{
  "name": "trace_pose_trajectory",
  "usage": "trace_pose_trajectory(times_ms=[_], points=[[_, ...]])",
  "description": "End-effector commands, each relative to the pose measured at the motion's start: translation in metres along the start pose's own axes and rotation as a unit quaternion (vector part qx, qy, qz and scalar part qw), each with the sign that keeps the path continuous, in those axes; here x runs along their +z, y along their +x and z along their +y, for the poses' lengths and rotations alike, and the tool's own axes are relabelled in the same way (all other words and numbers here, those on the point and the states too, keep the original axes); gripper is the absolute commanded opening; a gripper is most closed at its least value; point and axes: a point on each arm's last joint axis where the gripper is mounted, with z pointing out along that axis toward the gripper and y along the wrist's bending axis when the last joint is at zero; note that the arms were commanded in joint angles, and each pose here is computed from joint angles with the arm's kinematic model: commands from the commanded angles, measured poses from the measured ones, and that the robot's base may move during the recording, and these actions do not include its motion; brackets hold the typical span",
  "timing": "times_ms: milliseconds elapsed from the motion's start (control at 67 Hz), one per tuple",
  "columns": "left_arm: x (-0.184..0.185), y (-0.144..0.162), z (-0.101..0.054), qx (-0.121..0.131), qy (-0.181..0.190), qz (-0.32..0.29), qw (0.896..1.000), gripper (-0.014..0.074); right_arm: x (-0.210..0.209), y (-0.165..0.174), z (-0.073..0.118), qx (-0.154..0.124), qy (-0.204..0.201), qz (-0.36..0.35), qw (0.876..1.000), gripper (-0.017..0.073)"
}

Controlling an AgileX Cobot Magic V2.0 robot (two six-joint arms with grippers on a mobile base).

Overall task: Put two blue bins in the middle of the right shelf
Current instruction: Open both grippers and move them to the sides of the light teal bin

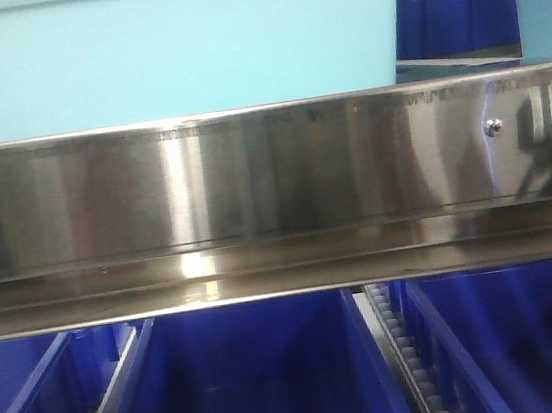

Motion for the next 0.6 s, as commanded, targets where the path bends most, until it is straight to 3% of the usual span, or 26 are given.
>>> trace_pose_trajectory(times_ms=[0,149,299,403,582], points=[[0.0,-0.019,0.0,-0.015,0.001,-0.04,0.999,-0.0111,-0.001,-0.01,-0.001,-0.002,0.004,-0.055,0.998,-0.0162],[0.0,-0.062,-0.002,-0.015,0.005,-0.046,0.999,-0.0111,-0.001,-0.03,0.001,-0.002,-0.001,-0.034,0.999,-0.0162],[0.008,-0.103,-0.003,-0.007,0.007,-0.003,1.0,-0.0071,-0.01,-0.079,0.005,-0.002,-0.01,-0.034,0.999,-0.0162],[0.02,-0.125,-0.004,-0.007,0.007,0.04,0.999,0.0025,-0.009,-0.109,0.007,-0.003,-0.015,-0.003,1.0,-0.0162],[0.05,-0.143,-0.005,-0.006,0.007,0.111,0.994,0.0311,0.017,-0.149,0.01,-0.004,-0.016,0.043,0.999,-0.0162]])
